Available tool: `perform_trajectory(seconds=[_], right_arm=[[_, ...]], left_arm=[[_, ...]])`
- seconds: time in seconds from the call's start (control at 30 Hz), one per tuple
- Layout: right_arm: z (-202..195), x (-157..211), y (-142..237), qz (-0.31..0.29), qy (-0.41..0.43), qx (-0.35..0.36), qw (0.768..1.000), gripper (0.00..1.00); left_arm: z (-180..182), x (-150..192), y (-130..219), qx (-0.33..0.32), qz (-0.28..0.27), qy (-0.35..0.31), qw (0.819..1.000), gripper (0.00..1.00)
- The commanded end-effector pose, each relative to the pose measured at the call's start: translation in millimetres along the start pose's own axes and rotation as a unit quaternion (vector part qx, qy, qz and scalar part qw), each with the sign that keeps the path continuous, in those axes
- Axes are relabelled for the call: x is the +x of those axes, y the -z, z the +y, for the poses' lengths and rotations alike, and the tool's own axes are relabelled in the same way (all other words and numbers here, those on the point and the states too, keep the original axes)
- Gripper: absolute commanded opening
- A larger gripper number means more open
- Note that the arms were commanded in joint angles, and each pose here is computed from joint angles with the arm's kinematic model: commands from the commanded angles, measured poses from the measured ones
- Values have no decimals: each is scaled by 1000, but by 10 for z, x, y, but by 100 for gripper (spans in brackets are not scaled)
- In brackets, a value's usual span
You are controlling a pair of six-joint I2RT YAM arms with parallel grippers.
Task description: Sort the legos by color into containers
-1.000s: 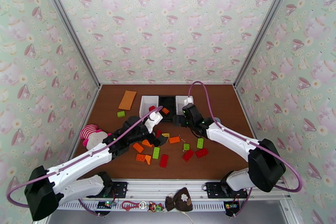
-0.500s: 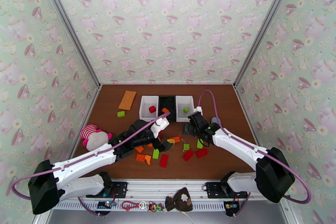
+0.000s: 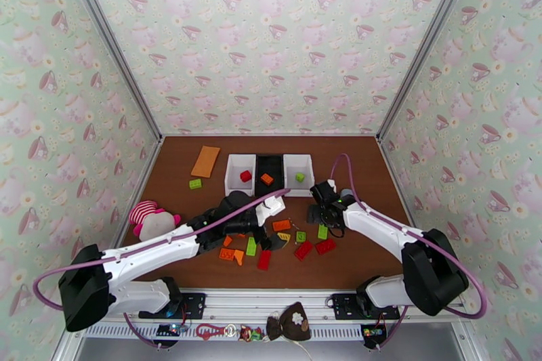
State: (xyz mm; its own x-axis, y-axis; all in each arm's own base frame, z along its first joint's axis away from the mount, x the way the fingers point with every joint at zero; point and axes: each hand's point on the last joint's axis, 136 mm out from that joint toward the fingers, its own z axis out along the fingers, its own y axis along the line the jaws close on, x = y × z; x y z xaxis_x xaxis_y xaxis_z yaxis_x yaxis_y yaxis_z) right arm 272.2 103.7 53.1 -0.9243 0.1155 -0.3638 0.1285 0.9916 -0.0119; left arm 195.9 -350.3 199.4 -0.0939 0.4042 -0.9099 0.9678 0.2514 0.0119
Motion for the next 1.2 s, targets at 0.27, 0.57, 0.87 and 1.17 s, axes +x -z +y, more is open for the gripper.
perform_trajectory(seconds=[0.27, 0.57, 0.87, 1.17], right_arm=[[9, 122, -137, 29, -29, -1, 999, 76], [55, 201, -260, 51, -31, -4, 998, 73], [71, 254, -317, 59, -30, -10, 998, 55], [84, 153, -208, 35, -23, -20, 999, 41]], left_arm=[[-68, -66, -38, 30, -17, -26, 999, 100], [-65, -66, -12, 37, -23, -32, 999, 100], [-63, -47, -17, 41, -25, -29, 998, 100], [-45, -57, 8, 33, -29, -26, 999, 100]])
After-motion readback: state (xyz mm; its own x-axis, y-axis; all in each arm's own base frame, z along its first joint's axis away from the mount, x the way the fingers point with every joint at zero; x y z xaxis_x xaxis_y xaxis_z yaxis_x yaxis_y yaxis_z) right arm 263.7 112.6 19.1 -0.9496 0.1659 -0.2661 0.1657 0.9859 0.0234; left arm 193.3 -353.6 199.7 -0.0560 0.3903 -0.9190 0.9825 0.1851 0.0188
